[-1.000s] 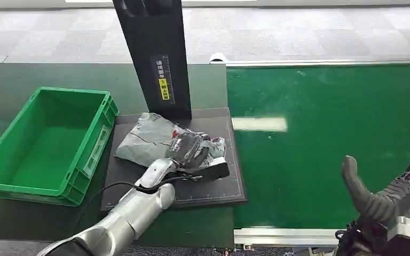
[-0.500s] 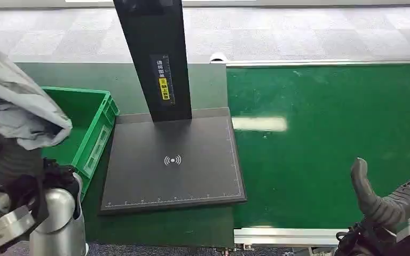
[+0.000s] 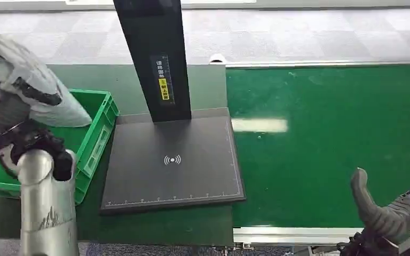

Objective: Moved the parcel from conveyor to table for the left to box.

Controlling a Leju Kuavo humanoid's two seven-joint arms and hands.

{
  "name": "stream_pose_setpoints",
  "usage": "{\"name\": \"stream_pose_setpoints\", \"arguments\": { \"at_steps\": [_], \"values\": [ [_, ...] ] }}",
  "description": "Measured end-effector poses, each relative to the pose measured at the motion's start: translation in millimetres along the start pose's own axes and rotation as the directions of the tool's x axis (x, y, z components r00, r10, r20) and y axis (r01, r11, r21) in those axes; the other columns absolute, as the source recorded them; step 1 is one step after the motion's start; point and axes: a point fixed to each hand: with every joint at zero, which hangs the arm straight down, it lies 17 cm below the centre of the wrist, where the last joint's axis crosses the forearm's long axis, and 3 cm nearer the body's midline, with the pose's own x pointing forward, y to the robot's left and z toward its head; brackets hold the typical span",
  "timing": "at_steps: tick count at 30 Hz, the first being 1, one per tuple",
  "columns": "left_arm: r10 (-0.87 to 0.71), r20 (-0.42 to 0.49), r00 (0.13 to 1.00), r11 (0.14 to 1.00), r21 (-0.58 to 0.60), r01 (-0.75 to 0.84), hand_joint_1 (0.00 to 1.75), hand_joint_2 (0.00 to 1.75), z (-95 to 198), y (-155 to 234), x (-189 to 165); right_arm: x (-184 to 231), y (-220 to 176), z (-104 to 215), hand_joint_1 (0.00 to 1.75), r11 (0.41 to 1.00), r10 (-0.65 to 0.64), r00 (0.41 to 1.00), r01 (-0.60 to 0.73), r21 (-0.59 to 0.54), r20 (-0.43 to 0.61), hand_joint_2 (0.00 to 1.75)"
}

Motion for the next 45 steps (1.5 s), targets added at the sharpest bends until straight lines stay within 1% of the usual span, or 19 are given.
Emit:
{"name": "stream_pose_setpoints", "arguments": {
  "at_steps": [2, 4, 6, 7, 8, 10, 14, 15, 16, 17, 21, 23, 27, 37, 38, 39, 40, 44, 45],
  "values": [
    [-0.079, -0.060, 0.995, 0.997, -0.026, 0.078, 1.75, 1.75, -7, 3, -47, -1, 0, 1, 0.00, 1.000, -0.001, 1.000, 0.001, 0.005, -0.004, 1.75],
    [-0.157, -0.146, 0.977, 0.987, -0.067, 0.148, 1.75, 1.75, -9, 5, -88, -2, 1, 1, 0.00, 1.000, -0.001, 1.000, 0.001, 0.009, -0.013, 1.75],
    [-0.255, -0.236, 0.938, 0.965, -0.132, 0.229, 1.73, 1.75, -2, 5, -128, -4, 3, 2, 0.00, 1.000, 0.002, 1.000, -0.002, 0.019, -0.023, 1.75],
    [-0.290, -0.266, 0.919, 0.954, -0.157, 0.256, 1.62, 1.75, 2, 6, -141, -5, 3, 2, 0.00, 1.000, 0.005, 1.000, -0.005, 0.022, -0.027, 1.75],
    [-0.321, -0.292, 0.901, 0.944, -0.179, 0.278, 1.71, 1.75, 6, 7, -152, -6, 4, 2, 0.00, 1.000, 0.007, 1.000, -0.007, 0.024, -0.030, 1.75],
    [-0.384, -0.348, 0.855, 0.920, -0.228, 0.320, 1.71, 1.75, 17, 9, -176, -8, 5, 3, 0.00, 0.999, 0.015, 0.999, -0.014, 0.031, -0.038, 1.75],
    [-0.466, -0.400, 0.790, 0.882, -0.281, 0.378, 1.73, 1.75, 36, 16, -201, -11, 8, 7, 0.00, 0.998, 0.033, 0.998, -0.031, 0.045, -0.049, 1.75],
    [-0.475, -0.405, 0.781, 0.877, -0.289, 0.383, 1.66, 1.75, 40, 18, -205, -12, 8, 8, 0.00, 0.998, 0.036, 0.998, -0.033, 0.047, -0.052, 1.75],
    [-0.485, -0.411, 0.772, 0.872, -0.296, 0.389, 1.36, 1.75, 43, 20, -209, -13, 8, 8, 0.00, 0.998, 0.037, 0.998, -0.035, 0.048, -0.056, 1.75],
    [-0.494, -0.415, 0.764, 0.867, -0.301, 0.396, 0.02, 1.75, 46, 22, -212, -14, 9, 9, 0.00, 0.998, 0.039, 0.997, -0.036, 0.050, -0.059, 1.75],
    [-0.534, -0.440, 0.722, 0.845, -0.311, 0.435, 0.00, 1.75, 53, 35, -223, -18, 10, 11, 0.00, 0.998, 0.047, 0.996, -0.043, 0.055, -0.074, 1.75],
    [-0.522, -0.469, 0.712, 0.853, -0.298, 0.429, 0.00, 1.75, 57, 43, -229, -20, 9, 13, 0.00, 0.997, 0.052, 0.995, -0.048, 0.055, -0.082, 1.75],
    [-0.472, -0.507, 0.721, 0.881, -0.245, 0.405, 0.00, 1.75, 55, 52, -231, -24, 10, 15, 0.00, 0.997, 0.058, 0.994, -0.052, 0.061, -0.093, 1.75],
    [-0.456, -0.533, 0.713, 0.889, -0.226, 0.399, 0.00, 1.75, 56, 57, -235, -28, 10, 17, 0.00, 0.996, 0.063, 0.993, -0.056, 0.067, -0.100, 1.75],
    [-0.447, -0.531, 0.720, 0.893, -0.217, 0.394, 0.00, 0.00, 55, 57, -234, -28, 10, 17, 0.00, 0.996, 0.064, 0.993, -0.057, 0.067, -0.100, 1.75],
    [-0.428, -0.529, 0.733, 0.902, -0.200, 0.382, 0.00, 0.00, 53, 57, -232, -29, 10, 17, 0.00, 0.996, 0.065, 0.993, -0.058, 0.067, -0.101, 1.75],
    [-0.398, -0.530, 0.749, 0.916, -0.179, 0.360, 0.00, 1.75, 51, 56, -230, -29, 10, 17, 0.00, 0.996, 0.066, 0.993, -0.060, 0.067, -0.102, 1.75],
    [-0.251, -0.530, 0.810, 0.965, -0.069, 0.254, 0.00, 1.75, 35, 54, -219, -32, 11, 18, 0.00, 0.996, 0.069, 0.992, -0.062, 0.071, -0.109, 1.75],
    [-0.217, -0.528, 0.821, 0.972, -0.044, 0.229, 0.00, 0.00, 30, 53, -216, -33, 12, 18, 0.00, 0.995, 0.070, 0.992, -0.062, 0.073, -0.109, 1.75]
  ]
}}
